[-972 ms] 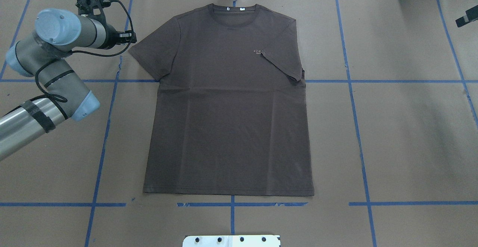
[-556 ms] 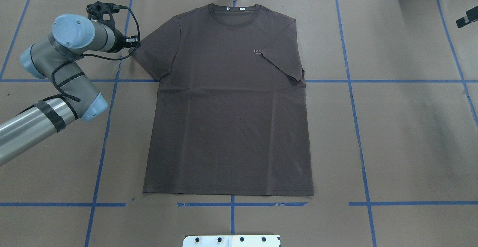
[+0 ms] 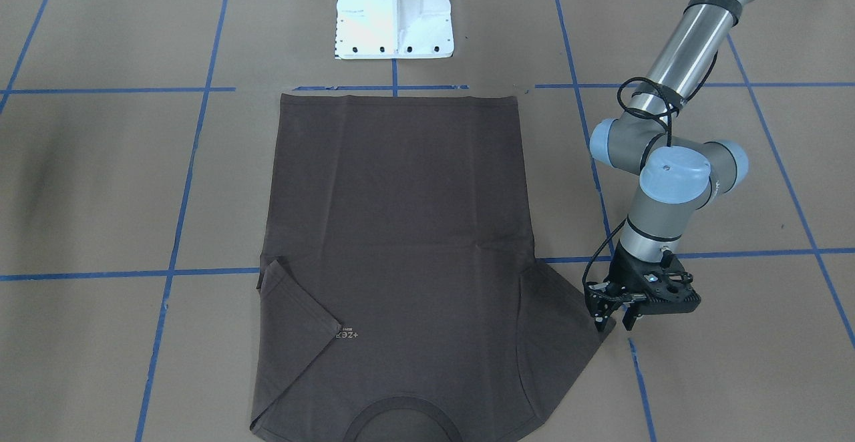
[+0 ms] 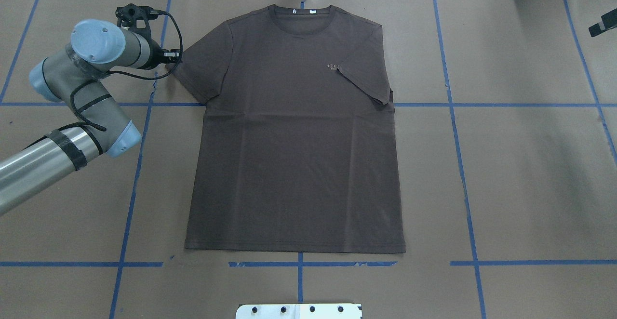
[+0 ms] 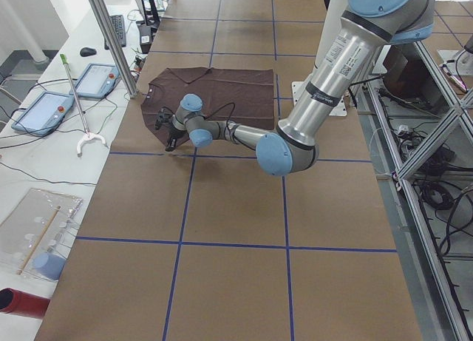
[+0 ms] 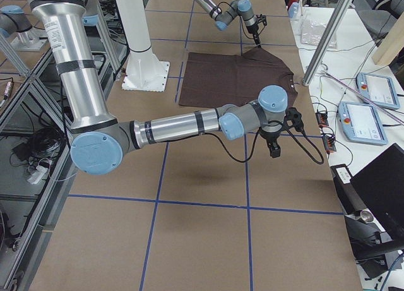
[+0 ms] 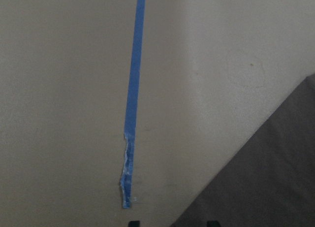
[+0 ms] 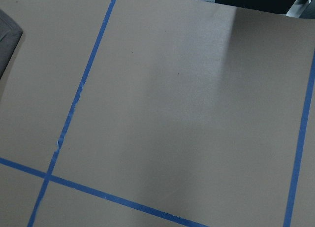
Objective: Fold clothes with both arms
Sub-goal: 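Move the left gripper to the sleeve nearest it and grasp it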
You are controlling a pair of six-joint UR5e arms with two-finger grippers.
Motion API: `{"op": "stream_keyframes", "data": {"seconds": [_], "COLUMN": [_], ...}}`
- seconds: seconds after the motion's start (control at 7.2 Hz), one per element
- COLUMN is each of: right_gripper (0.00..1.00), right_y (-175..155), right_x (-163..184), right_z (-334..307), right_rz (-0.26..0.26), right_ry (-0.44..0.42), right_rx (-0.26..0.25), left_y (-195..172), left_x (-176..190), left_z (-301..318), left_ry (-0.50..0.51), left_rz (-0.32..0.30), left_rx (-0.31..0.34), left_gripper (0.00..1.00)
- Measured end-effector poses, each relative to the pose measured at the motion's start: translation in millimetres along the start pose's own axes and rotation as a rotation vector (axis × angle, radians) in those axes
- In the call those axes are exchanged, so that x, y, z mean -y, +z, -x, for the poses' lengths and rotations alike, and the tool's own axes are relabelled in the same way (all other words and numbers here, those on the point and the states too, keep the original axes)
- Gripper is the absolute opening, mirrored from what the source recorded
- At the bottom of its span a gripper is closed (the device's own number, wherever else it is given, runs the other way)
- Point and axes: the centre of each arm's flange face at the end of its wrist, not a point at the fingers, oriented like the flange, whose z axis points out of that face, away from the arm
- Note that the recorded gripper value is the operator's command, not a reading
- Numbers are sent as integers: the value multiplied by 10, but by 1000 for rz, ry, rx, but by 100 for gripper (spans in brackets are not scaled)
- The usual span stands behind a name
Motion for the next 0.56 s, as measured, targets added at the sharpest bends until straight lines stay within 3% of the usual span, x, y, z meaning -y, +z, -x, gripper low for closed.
{"op": "stream_keyframes", "data": {"seconds": [0.56], "right_gripper": [100], "right_y": [7], "right_x": [-6], "right_z": [-10], "right_rz": [1], "right_ry": [2], "right_rx": [-2], "left_y": [27], "left_x": [-72], "left_z": [-38], "left_ry": [13], "left_rz": [9], "left_rx": [-3], "left_gripper": [49]}}
